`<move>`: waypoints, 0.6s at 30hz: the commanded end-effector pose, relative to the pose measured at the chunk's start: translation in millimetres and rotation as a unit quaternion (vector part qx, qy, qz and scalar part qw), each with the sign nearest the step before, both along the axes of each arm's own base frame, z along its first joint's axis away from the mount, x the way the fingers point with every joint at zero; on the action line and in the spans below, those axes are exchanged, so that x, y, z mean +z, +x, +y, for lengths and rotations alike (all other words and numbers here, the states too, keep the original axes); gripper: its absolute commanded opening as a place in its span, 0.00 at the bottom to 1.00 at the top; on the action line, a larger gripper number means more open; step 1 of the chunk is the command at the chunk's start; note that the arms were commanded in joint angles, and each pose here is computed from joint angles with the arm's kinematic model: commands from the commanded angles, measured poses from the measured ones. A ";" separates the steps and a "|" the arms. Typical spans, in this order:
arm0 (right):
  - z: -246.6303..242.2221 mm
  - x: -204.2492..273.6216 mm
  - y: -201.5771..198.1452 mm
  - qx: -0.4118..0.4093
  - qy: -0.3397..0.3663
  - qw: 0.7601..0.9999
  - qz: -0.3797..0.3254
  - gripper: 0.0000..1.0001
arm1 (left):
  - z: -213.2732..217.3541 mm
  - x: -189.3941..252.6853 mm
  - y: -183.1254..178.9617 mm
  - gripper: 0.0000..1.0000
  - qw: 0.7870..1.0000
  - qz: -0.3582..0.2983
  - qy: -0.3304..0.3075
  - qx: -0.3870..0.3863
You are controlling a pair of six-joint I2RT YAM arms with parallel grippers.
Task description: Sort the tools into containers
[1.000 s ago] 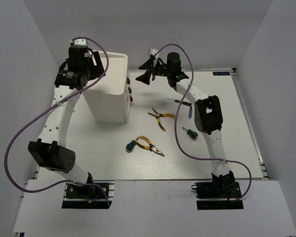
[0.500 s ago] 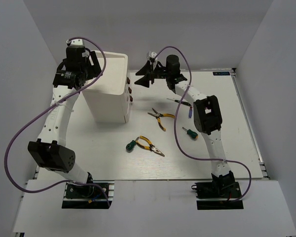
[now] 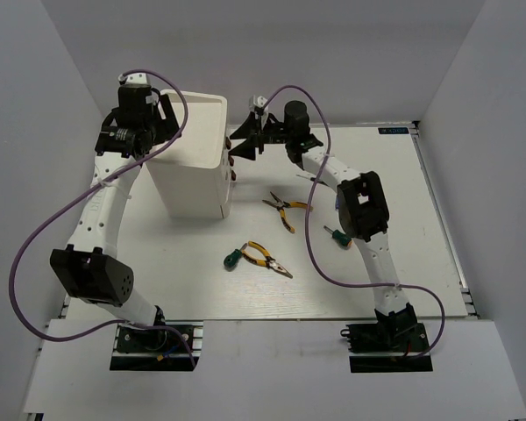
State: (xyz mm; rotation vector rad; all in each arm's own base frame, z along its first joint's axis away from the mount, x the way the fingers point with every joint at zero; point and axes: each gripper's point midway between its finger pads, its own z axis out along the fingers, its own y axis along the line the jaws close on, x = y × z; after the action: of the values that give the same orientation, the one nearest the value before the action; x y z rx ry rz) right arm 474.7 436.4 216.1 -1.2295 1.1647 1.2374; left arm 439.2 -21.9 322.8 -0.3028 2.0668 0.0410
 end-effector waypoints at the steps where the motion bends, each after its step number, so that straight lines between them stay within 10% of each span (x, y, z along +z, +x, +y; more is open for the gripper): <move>1: 8.4 10.2 5.2 -0.005 0.014 1.000 -0.026 0.66 | 1.2 8.8 -3.0 0.92 1.000 -0.012 -0.002 -0.007; 18: 12.8 6.4 5.0 -0.008 0.013 1.000 -0.019 0.39 | 0.1 5.7 -6.8 0.92 1.000 -0.011 -0.005 -0.011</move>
State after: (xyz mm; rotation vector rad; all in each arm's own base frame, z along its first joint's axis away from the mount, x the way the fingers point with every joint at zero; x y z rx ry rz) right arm 480.4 446.3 198.7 -1.2141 1.1974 1.2327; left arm 438.5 -23.7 311.4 -0.2936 2.0943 0.0277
